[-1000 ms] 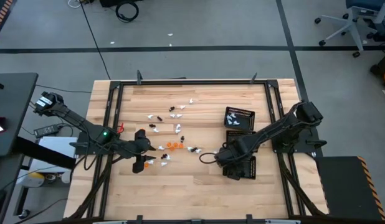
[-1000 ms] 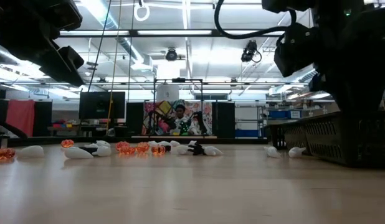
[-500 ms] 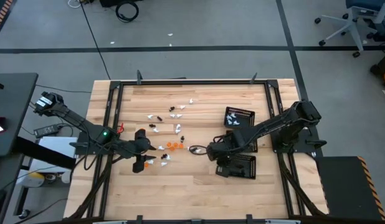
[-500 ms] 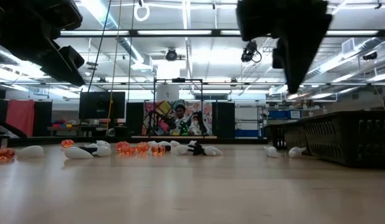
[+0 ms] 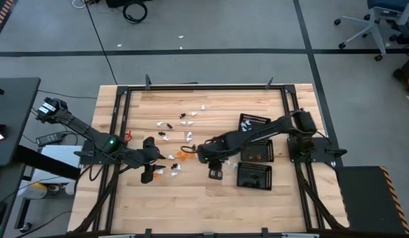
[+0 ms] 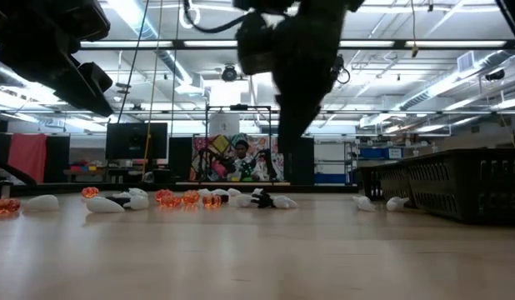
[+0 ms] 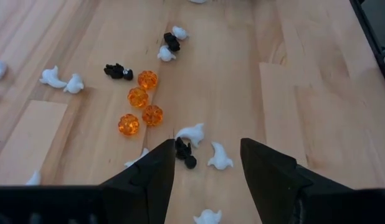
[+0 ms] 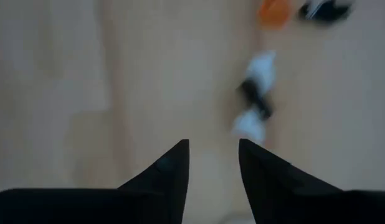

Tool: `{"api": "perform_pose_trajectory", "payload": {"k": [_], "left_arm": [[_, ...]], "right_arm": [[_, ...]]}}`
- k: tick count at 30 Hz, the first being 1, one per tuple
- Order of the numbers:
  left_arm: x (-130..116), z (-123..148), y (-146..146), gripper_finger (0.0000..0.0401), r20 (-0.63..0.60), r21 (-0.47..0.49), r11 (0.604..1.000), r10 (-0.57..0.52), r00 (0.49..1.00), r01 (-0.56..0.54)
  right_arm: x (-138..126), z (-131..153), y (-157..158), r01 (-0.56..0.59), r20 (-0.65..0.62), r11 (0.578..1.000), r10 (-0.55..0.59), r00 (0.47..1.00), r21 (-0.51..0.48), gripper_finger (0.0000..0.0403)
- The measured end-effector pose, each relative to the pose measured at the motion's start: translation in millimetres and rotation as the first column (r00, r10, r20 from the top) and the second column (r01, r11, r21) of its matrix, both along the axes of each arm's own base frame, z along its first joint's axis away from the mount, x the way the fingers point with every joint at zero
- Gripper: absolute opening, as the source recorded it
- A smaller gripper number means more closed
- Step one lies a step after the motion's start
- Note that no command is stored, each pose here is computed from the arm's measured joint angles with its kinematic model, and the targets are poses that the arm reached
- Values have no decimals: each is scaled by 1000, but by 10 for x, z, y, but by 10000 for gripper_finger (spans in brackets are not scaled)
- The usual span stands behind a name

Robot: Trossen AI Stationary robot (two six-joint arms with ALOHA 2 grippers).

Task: Sort Halloween decoration
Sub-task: Put the black ghost toy into the bottom black bin

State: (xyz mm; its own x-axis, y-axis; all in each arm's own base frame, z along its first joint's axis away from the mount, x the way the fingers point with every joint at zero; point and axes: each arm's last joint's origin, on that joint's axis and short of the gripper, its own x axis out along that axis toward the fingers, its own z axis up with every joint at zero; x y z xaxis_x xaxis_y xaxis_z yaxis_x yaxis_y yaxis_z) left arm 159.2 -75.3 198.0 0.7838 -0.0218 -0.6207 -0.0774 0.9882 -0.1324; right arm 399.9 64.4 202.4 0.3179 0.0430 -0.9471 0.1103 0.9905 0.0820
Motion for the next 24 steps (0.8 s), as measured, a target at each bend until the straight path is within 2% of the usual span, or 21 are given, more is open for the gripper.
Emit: {"api": "perform_pose_trajectory", "payload": {"k": [2,6,13,24], "left_arm": [[-1,-2,1,192,-2,-3,1000,4,1000,-4],[-1,-3,1,192,-3,-6,1000,6,1000,-6],[1,1,-1,192,0,-16,1000,11,1000,-11],[-1,-1,0,192,-2,-15,1000,11,1000,-11]], "right_arm": [[84,-45,-51,-26,-12,998,25,1000,-52,148],[207,-158,-142,-76,-20,994,75,997,-81,154],[281,-333,-291,-110,-40,992,108,993,-55,151],[316,-334,-329,-174,-7,984,174,985,-42,151]]}}
